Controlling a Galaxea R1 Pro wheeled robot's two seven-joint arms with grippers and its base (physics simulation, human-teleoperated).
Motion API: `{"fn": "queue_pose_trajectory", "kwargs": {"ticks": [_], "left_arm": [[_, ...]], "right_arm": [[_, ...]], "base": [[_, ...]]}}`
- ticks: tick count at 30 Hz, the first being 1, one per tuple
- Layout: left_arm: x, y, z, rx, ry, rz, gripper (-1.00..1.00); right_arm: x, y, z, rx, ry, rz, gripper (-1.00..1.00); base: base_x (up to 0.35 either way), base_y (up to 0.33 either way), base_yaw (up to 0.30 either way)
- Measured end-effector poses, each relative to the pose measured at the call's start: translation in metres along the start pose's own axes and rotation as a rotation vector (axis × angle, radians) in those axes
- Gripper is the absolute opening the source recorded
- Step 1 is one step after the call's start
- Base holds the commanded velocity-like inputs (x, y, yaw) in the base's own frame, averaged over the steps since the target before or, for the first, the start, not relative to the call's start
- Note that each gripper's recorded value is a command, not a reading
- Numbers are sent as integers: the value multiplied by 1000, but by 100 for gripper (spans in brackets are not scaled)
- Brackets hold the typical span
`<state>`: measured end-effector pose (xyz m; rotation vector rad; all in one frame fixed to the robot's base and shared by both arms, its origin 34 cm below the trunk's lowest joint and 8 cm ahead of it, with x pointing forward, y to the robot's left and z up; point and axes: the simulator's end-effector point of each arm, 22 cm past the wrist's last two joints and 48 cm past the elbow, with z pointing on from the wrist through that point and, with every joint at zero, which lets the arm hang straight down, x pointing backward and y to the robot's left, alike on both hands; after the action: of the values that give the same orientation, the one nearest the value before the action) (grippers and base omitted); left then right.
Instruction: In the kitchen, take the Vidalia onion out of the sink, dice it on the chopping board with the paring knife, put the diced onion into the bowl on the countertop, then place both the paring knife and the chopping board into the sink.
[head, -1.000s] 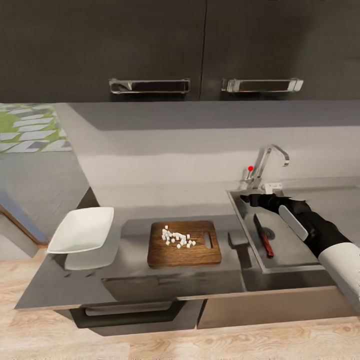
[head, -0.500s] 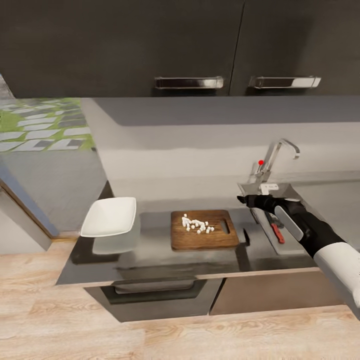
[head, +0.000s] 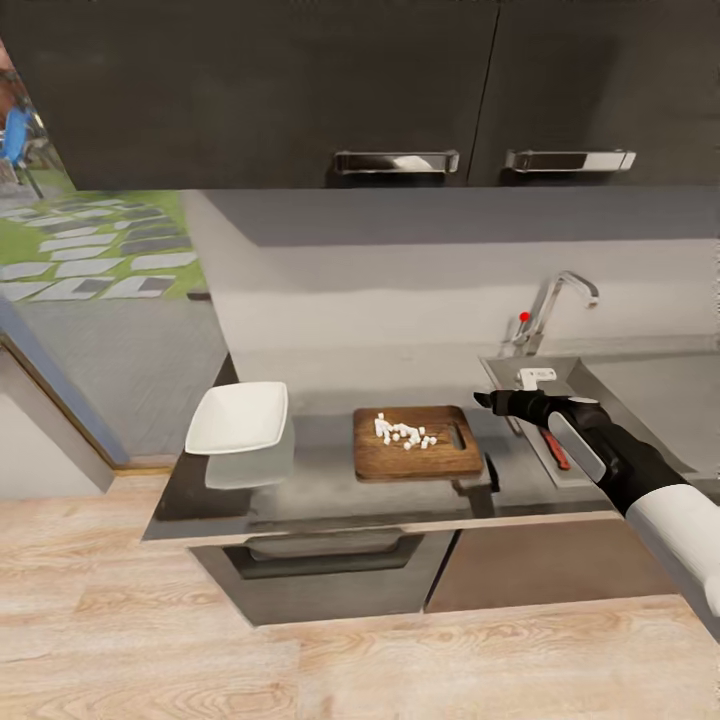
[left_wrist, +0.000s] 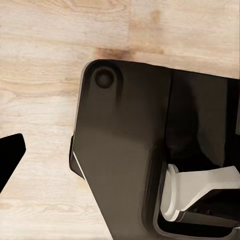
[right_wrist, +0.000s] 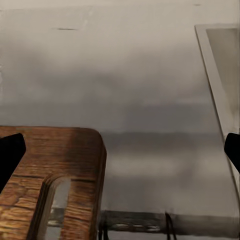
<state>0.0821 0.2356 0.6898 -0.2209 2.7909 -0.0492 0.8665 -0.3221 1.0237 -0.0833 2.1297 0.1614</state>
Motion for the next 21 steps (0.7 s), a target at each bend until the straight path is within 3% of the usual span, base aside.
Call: {"fn": "queue_pose_trajectory", "kwargs": {"ticks": [5, 21], "left_arm": [[0, 0, 0, 1, 0, 1, 100], [0, 0, 0, 1, 0, 0, 100]], "right_arm": [[0, -1, 0, 3, 0, 0, 100], [7, -11, 0, 19, 16, 8, 100]], "base": [[-122, 0, 0], [-5, 0, 0]]}}
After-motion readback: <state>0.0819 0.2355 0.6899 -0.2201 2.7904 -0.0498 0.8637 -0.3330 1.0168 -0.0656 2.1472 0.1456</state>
